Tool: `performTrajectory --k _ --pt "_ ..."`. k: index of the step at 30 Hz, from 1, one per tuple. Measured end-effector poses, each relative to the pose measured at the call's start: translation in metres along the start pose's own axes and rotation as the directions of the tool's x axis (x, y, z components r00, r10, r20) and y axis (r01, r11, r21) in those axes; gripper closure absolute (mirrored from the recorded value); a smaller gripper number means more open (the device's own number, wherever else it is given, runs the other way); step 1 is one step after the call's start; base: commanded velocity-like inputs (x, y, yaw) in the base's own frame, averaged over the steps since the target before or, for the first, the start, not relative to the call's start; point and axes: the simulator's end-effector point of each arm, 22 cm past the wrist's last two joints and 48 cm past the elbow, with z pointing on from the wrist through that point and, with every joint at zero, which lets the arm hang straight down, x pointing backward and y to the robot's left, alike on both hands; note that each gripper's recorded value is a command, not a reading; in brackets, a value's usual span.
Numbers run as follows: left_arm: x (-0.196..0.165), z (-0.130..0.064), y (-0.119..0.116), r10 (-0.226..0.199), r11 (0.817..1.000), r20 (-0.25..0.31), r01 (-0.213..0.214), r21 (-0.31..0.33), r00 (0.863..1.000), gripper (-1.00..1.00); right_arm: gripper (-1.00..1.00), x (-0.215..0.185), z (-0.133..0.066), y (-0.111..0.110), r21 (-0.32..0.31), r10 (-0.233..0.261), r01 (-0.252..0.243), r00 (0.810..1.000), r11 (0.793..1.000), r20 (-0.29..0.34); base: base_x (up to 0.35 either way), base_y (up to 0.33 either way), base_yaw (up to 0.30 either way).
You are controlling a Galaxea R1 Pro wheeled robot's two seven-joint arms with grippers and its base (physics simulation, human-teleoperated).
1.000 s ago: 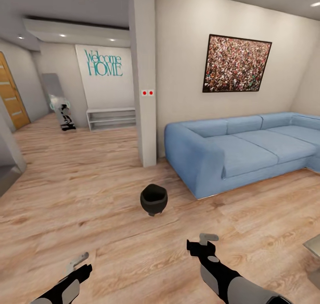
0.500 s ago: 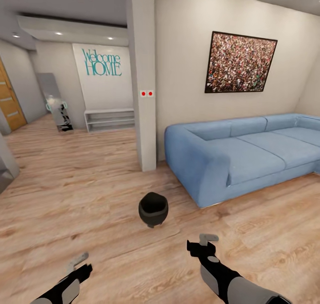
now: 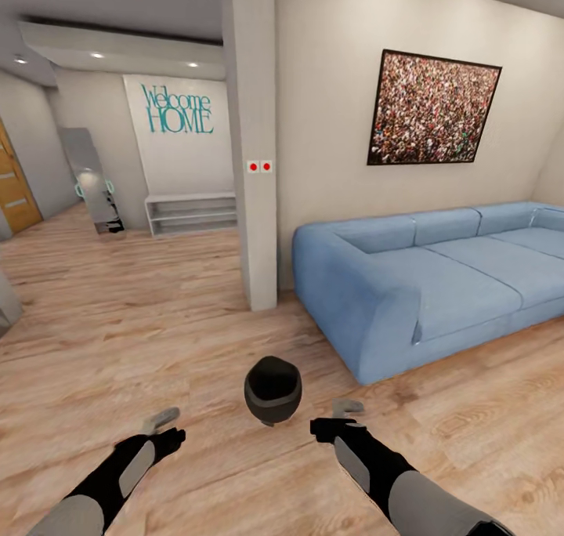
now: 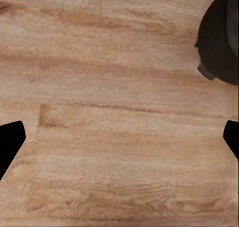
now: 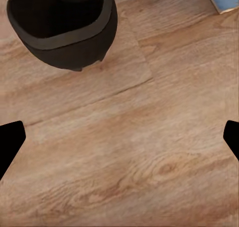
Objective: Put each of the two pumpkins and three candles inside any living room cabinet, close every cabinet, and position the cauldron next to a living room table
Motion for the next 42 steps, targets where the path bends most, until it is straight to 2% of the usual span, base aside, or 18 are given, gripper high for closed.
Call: performTrajectory --k 1,4,8,27,42 --pt "-0.015 -0.007 -0.014 0.018 0.999 -0.001 -0.018 0.031 1.000 -1.00 -1.00 -0.001 -0.001 0.001 0.005 0.005 -0.005 1.000 1.000 -0.006 0.341 0.021 0.000" --pt "-0.035 -0.017 -0.031 0.035 0.997 0.021 -0.036 0.067 0.999 -1.00 -1.00 -0.001 -0.002 -0.005 0.039 0.004 -0.004 1.000 0.999 -0.016 0.341 0.009 0.000" --pt "-0.043 -0.021 -0.038 0.041 0.996 0.029 -0.043 0.080 0.999 -1.00 -1.00 -0.001 -0.003 -0.010 0.067 0.004 -0.002 1.000 0.998 -0.021 0.342 0.003 0.000" --pt "-0.044 -0.023 -0.049 0.043 0.994 0.032 -0.046 0.099 0.999 -1.00 -1.00 -0.004 -0.003 -0.014 0.076 0.001 0.000 1.000 0.997 -0.007 0.342 -0.004 0.000" --pt "-0.046 -0.023 -0.045 0.043 0.994 0.034 -0.046 0.097 0.998 -1.00 -1.00 -0.011 -0.004 -0.009 0.066 0.011 -0.011 1.000 0.998 0.009 0.287 -0.160 -0.051"
